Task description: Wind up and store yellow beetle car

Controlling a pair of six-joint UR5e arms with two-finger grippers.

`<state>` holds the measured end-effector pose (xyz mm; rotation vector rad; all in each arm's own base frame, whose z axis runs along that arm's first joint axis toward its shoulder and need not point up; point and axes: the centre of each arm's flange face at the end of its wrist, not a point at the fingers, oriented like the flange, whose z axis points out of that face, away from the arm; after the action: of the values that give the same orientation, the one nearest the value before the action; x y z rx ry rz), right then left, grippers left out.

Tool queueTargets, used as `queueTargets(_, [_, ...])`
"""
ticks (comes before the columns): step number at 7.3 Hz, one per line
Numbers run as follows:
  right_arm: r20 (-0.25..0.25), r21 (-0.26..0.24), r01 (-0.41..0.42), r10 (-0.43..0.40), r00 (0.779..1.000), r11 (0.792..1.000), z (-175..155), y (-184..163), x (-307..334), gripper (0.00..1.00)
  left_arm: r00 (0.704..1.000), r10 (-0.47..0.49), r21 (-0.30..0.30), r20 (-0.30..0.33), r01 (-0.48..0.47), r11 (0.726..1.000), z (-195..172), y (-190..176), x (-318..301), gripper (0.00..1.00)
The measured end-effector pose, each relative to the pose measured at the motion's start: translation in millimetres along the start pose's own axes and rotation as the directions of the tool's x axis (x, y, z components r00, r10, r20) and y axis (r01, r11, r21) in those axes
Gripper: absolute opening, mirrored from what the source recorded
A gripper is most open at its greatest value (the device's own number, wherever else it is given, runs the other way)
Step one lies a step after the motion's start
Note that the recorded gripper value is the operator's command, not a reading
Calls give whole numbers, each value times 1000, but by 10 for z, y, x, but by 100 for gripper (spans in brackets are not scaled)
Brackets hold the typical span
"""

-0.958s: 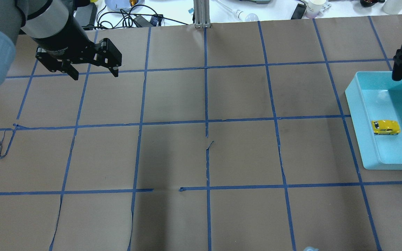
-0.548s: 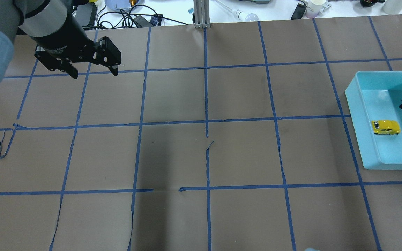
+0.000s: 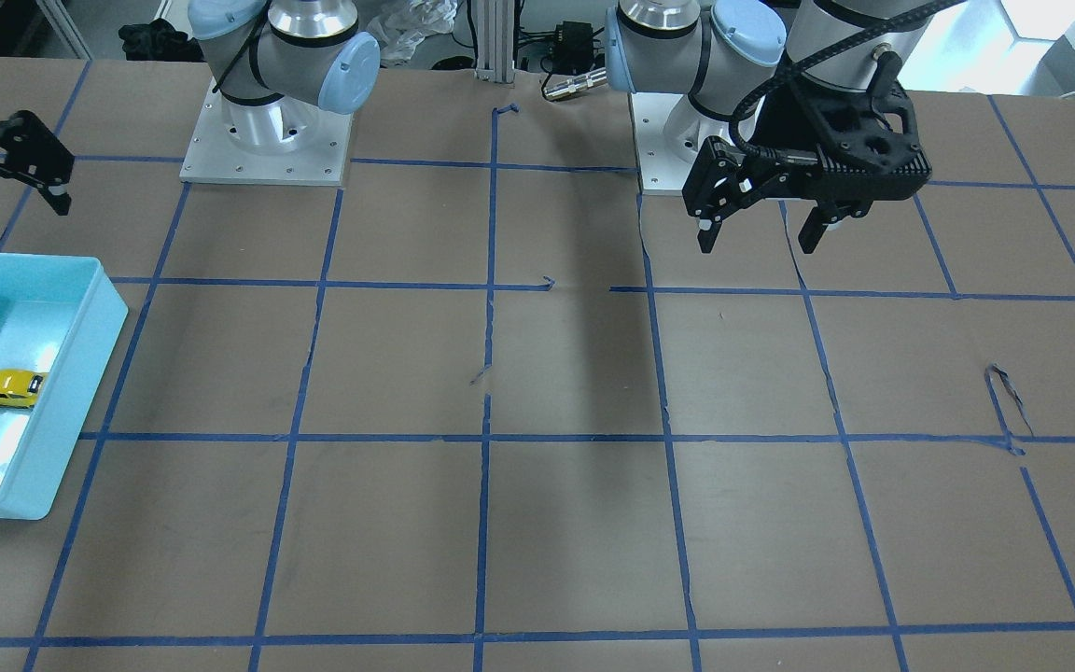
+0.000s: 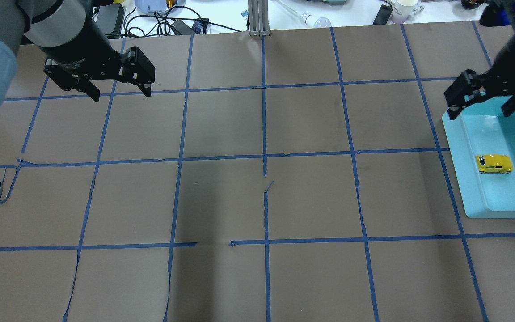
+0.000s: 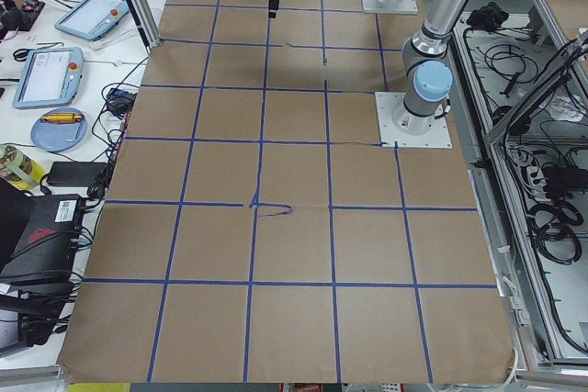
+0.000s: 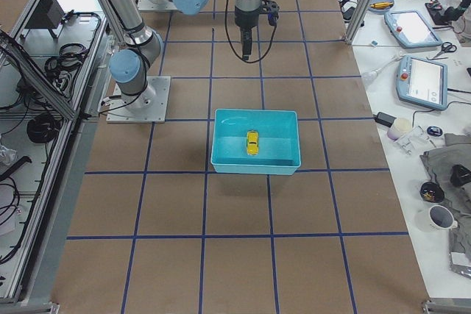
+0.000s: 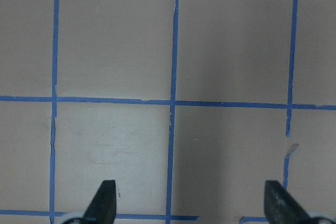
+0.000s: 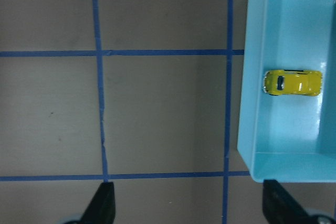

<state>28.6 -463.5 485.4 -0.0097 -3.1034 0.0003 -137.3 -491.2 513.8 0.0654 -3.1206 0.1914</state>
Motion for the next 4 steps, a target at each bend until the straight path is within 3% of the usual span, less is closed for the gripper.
queueTargets(2, [5, 11, -16, 16, 1000, 1000, -22, 87, -795, 100, 1000, 0, -1, 0, 0, 1000, 7, 0, 0, 100])
queueTargets(4, [6, 43, -27, 27, 1000, 999, -126, 195, -1129, 100, 1000, -1, 0, 0, 1, 1000, 2, -4, -5, 100])
